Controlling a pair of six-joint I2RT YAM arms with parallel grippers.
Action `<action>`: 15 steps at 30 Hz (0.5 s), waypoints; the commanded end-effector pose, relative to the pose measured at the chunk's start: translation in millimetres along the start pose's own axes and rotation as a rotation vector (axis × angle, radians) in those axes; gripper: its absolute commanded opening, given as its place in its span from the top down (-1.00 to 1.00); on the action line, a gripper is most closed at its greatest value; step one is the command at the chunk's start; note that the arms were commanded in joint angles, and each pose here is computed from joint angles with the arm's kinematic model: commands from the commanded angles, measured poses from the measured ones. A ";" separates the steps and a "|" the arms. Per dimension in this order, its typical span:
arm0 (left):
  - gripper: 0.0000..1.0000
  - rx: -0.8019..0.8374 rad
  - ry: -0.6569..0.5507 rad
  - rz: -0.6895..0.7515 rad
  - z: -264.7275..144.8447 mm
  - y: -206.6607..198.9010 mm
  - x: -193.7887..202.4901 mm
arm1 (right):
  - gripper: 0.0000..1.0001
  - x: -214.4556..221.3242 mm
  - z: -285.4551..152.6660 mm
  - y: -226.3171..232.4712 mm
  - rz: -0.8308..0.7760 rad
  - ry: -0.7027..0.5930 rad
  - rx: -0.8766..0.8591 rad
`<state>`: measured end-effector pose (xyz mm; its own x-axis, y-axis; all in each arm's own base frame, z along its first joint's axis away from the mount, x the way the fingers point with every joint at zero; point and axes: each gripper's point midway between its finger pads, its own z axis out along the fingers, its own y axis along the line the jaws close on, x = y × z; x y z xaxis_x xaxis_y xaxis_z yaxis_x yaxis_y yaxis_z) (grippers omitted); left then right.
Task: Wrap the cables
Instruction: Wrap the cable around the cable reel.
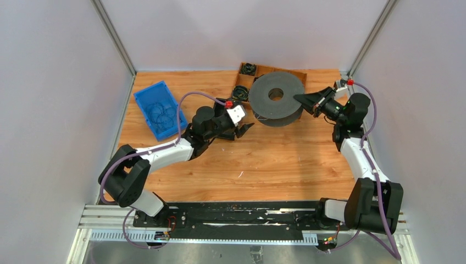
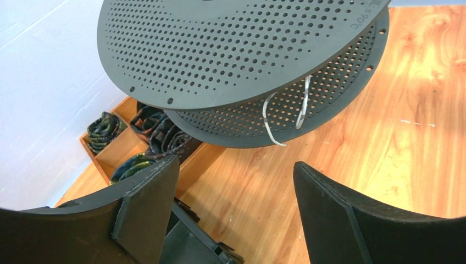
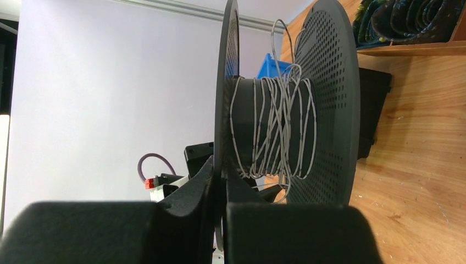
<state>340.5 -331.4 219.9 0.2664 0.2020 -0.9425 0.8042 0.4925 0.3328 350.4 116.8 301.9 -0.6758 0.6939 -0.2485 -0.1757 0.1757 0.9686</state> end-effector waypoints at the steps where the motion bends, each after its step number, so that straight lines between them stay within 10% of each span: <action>1: -0.64 0.005 -0.073 -0.003 -5.2 1.7 -19.9 | 0.99 1.3 -5.1 21.7 -0.060 -0.005 -0.064; 15: -0.96 -0.038 -0.077 -0.219 19.2 10.4 -18.2 | 0.99 2.0 -5.4 24.2 -0.069 -0.001 -0.069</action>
<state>347.1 -339.8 236.2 0.1783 0.0853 -0.9803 0.8212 0.5359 0.1960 350.2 116.9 302.3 -0.6755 0.6939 -0.2496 -0.1772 0.1759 0.9683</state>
